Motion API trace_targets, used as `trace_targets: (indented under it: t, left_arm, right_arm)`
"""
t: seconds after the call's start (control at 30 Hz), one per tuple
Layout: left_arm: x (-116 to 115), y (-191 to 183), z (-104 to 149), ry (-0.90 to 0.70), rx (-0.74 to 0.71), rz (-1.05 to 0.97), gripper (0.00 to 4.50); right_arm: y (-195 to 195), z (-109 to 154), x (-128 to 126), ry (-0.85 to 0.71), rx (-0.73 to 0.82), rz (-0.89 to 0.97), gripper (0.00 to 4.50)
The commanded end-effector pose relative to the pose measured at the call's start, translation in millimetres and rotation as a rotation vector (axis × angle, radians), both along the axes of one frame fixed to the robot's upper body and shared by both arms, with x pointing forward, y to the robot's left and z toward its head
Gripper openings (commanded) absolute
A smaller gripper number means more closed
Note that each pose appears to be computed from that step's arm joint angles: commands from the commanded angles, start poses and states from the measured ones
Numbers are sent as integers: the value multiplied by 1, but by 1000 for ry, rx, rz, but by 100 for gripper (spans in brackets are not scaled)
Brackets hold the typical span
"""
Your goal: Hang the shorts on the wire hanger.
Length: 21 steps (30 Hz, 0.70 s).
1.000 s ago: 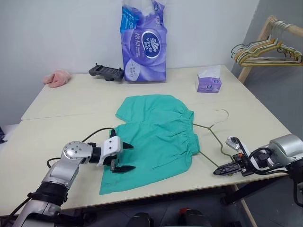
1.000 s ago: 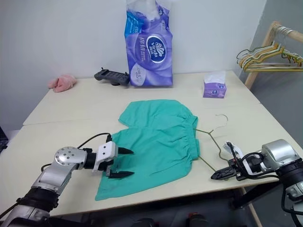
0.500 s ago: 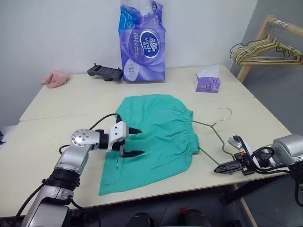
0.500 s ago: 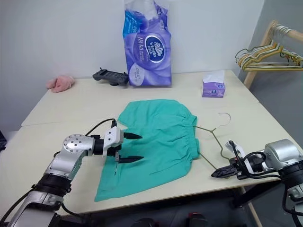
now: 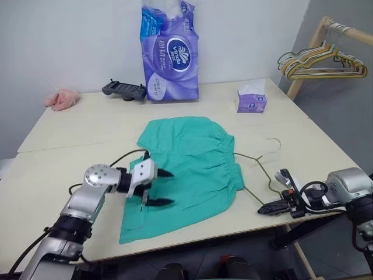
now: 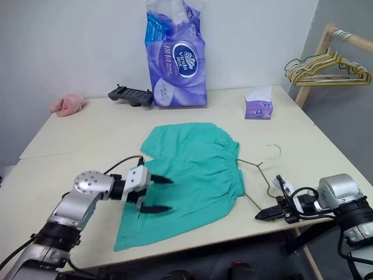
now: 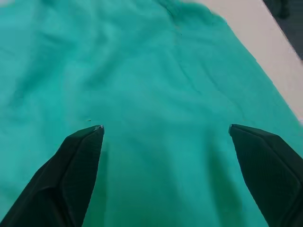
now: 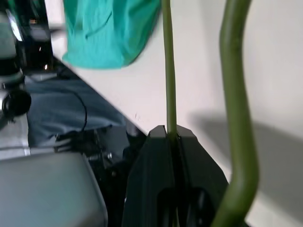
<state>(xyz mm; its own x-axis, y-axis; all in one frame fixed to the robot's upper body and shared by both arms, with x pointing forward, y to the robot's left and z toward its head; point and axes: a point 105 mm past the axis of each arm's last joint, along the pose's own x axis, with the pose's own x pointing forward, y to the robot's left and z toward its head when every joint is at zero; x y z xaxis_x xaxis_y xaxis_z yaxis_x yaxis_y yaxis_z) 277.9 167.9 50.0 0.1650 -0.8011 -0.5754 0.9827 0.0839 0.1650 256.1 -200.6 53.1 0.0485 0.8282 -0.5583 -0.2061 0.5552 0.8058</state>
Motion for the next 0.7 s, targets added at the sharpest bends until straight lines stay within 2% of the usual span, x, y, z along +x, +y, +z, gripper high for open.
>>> trace_targets:
  t: [0.03,0.17,0.4,0.57,0.7]
  left_arm:
    - [20,5,4,-176,71,30,449]
    - [31,7,0,-252,111,40,449]
    - [18,9,-11,-232,155,-58,449]
    - [-17,-2,-5,-109,78,-194,449]
    - [-36,2,-8,-49,130,-269,449]
  right_arm:
    - [-1,13,15,-89,6,-16,0]
    - [0,15,14,-92,11,-10,0]
    - [-4,18,17,-109,2,-32,0]
    - [-10,17,30,-131,-30,-84,0]
    - [-13,16,44,-148,-47,-133,0]
